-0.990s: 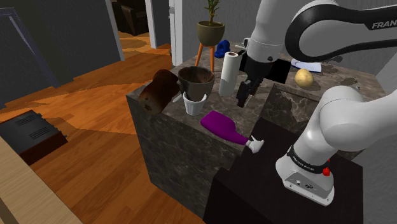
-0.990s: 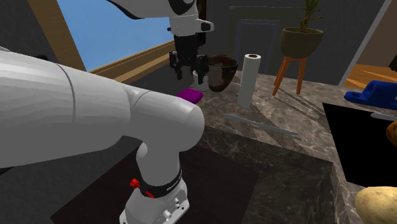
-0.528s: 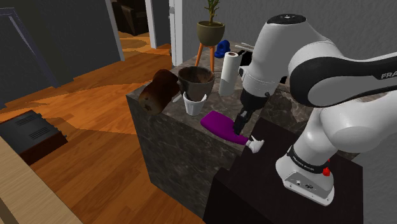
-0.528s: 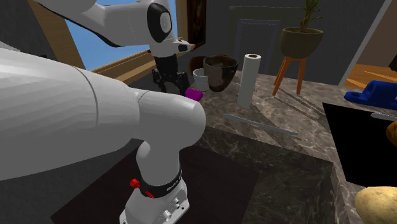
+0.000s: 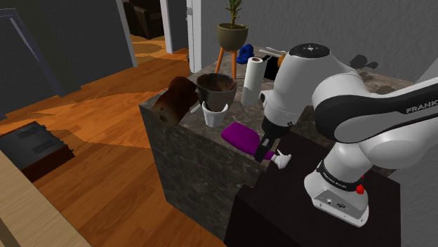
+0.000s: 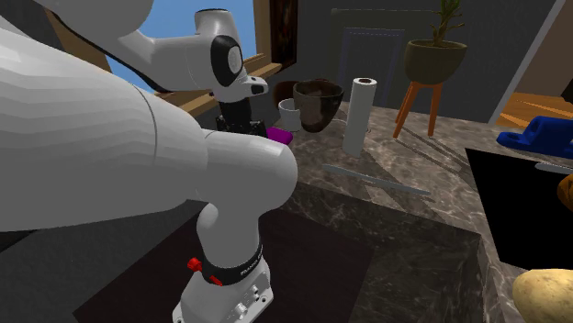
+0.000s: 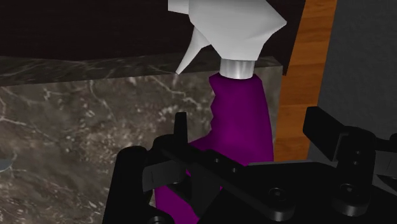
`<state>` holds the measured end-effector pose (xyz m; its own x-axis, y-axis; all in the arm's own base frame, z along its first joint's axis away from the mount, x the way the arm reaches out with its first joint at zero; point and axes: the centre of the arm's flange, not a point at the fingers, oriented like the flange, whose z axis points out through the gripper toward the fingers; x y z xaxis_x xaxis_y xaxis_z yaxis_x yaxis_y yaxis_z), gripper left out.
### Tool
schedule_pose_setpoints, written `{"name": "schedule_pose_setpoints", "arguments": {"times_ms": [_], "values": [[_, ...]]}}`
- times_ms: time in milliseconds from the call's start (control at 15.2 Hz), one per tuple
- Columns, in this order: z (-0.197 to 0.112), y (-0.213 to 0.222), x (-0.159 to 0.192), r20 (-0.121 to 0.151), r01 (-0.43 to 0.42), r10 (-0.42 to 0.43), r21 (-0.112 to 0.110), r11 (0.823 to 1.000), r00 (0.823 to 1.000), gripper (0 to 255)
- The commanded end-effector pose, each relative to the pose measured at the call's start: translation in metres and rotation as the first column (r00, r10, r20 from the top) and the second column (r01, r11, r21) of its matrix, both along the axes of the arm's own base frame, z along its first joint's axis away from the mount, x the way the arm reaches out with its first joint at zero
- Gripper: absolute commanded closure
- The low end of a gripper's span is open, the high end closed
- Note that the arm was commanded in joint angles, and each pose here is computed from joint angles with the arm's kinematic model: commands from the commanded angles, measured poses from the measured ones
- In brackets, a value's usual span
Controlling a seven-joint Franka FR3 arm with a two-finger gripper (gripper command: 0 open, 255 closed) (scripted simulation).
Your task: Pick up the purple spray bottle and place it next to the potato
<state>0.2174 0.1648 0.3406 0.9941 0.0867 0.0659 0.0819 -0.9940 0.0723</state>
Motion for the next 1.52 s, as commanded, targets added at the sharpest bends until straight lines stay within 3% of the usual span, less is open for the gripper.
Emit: {"name": "schedule_pose_setpoints", "arguments": {"times_ms": [0, 462, 528, 1122, 1452], "values": [[-0.008, -0.001, 0.0, 0.001, 0.0, 0.0, 0.0, 1.0, 1.0, 0], [-0.008, -0.001, 0.0, 0.001, 0.0, 0.0, 0.0, 1.0, 1.0, 0], [-0.008, -0.001, 0.0, 0.001, 0.0, 0.0, 0.0, 1.0, 1.0, 255], [-0.008, -0.001, 0.0, 0.001, 0.0, 0.0, 0.0, 1.0, 1.0, 255], [0.018, -0.001, 0.0, 0.001, 0.0, 0.0, 0.0, 1.0, 1.0, 255]]}}
